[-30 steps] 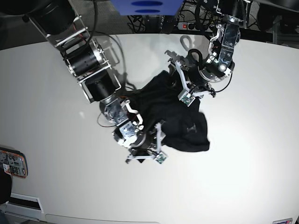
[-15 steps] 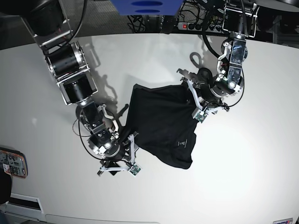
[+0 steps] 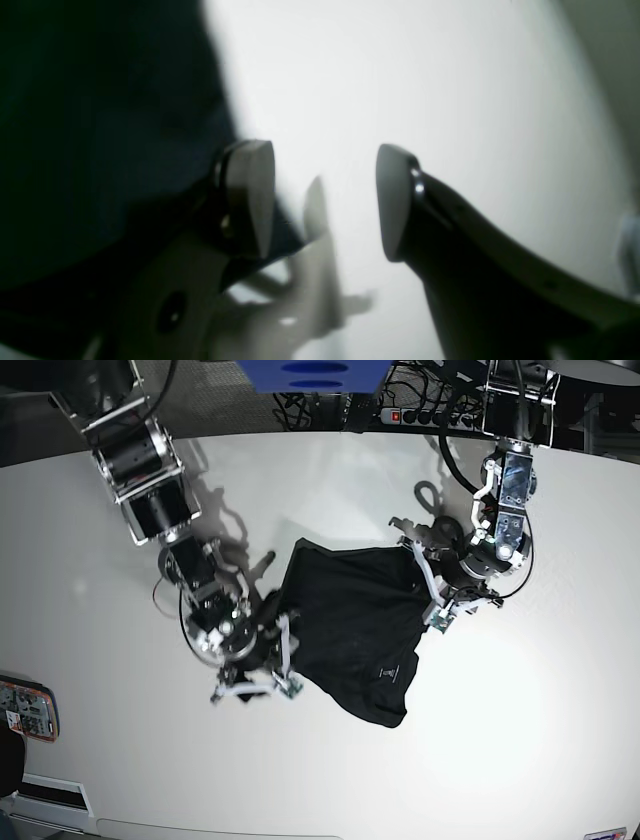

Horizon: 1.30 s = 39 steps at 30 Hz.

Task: Fold the T-shirt properly
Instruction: 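Smooth the folded shirt with the left gripper and release both grippers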

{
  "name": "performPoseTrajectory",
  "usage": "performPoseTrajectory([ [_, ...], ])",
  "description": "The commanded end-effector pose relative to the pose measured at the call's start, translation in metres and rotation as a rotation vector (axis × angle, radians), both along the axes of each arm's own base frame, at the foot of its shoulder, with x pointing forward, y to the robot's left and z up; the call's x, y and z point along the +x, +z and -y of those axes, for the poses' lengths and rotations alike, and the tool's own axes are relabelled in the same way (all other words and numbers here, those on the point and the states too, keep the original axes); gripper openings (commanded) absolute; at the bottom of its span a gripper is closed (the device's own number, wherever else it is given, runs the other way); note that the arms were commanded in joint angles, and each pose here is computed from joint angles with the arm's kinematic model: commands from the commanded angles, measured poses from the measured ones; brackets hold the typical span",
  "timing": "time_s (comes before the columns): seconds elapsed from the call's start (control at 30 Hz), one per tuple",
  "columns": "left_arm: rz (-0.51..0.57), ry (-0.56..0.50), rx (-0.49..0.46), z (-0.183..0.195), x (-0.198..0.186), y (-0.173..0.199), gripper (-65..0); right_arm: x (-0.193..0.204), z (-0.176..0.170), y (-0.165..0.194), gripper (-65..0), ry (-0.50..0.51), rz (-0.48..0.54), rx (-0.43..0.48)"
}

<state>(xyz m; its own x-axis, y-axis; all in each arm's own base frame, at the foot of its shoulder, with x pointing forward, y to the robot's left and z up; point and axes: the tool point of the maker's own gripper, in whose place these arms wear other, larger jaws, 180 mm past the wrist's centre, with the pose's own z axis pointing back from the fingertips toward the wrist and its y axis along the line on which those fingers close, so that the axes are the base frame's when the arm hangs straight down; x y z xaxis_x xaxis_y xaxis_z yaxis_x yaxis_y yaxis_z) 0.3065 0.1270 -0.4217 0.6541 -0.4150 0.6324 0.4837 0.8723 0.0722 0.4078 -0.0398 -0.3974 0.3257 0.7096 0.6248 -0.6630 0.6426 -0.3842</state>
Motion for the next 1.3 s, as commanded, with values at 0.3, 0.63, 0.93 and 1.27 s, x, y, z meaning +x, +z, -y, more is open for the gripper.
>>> performPoseTrajectory([
  [0.3,0.042,0.056,0.028,-0.034,0.025,0.003,-36.8,-0.053,-0.016,0.000,-33.9,0.047,0.011,0.064],
  [0.63,0.002,-0.015,-0.008,0.003,0.040,-0.016,-36.8,-0.100,-0.011,0.018,-33.9,0.029,0.034,0.127],
  [0.93,0.079,0.020,0.064,0.001,0.084,-0.005,-36.8,-0.123,-0.025,0.030,-33.9,0.052,0.044,0.172],
  [1.27,0.120,0.056,0.116,-0.008,0.115,-0.011,-36.8,-0.174,-0.053,0.010,-33.9,0.125,-0.076,0.160],
])
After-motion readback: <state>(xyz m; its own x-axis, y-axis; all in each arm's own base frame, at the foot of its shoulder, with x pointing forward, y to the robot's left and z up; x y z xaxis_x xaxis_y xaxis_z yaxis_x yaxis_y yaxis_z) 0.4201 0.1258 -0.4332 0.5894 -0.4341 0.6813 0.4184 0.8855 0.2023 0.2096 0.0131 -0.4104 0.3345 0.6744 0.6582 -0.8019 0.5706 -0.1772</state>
